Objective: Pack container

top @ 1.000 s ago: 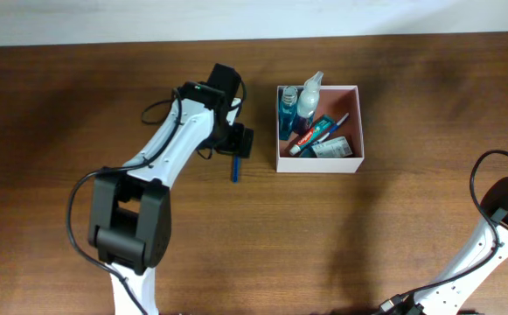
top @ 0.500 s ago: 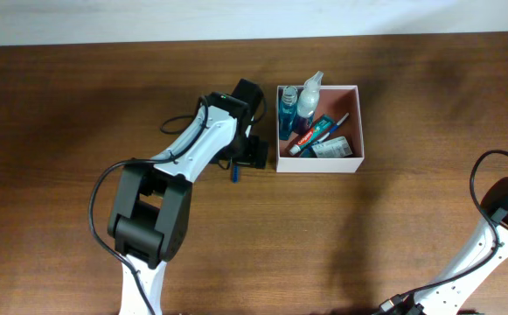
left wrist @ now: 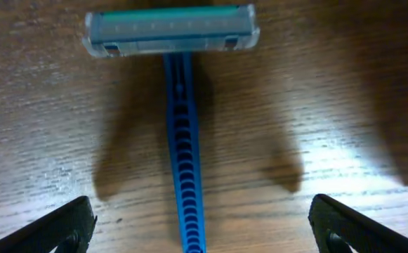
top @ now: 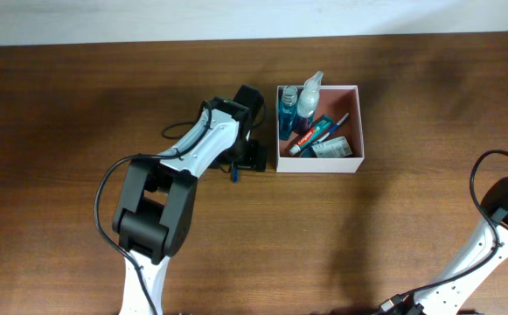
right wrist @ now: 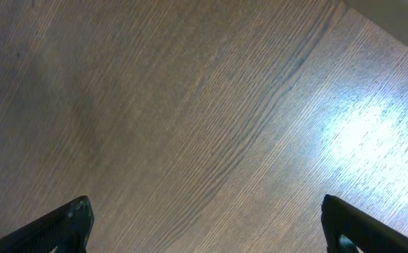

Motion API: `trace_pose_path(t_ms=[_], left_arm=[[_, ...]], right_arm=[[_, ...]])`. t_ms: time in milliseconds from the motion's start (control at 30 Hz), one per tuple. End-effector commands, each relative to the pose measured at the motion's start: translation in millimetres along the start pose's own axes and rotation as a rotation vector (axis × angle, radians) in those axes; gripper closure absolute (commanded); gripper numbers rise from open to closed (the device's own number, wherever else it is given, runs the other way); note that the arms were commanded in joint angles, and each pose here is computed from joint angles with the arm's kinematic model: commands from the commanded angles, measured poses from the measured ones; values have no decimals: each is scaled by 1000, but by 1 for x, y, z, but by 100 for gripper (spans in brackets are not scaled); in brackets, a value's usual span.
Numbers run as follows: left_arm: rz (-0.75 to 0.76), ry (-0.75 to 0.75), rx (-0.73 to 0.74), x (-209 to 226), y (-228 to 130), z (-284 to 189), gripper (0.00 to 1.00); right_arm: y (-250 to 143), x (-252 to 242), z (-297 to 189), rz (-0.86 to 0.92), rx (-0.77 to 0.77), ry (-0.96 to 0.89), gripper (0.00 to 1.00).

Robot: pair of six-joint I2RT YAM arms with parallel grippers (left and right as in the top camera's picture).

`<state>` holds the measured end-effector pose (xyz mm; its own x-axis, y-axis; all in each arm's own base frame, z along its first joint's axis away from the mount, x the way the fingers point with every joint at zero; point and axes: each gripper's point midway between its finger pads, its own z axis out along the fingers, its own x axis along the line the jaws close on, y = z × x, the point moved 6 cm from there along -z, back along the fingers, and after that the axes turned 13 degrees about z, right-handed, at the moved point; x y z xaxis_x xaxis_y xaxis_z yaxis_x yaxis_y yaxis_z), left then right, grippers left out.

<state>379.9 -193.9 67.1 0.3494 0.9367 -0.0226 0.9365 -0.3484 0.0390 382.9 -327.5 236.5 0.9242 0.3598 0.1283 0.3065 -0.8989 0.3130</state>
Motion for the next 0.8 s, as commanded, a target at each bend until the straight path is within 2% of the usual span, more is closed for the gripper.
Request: trace_pose_path(t_ms=[0, 633, 700, 767], left_arm=[[-29, 16, 8, 12, 1, 8, 1], [-22, 20, 52, 18, -2, 26, 1], [-22, 20, 52, 18, -2, 26, 2], [-22, 20, 53, 18, -2, 26, 10]], right_arm=[[1, 0, -5, 6, -20, -5, 1], [1, 0, -5, 6, -20, -5, 1], [1, 0, -5, 6, -20, -5, 1], [1, 0, -5, 6, -20, -5, 1]])
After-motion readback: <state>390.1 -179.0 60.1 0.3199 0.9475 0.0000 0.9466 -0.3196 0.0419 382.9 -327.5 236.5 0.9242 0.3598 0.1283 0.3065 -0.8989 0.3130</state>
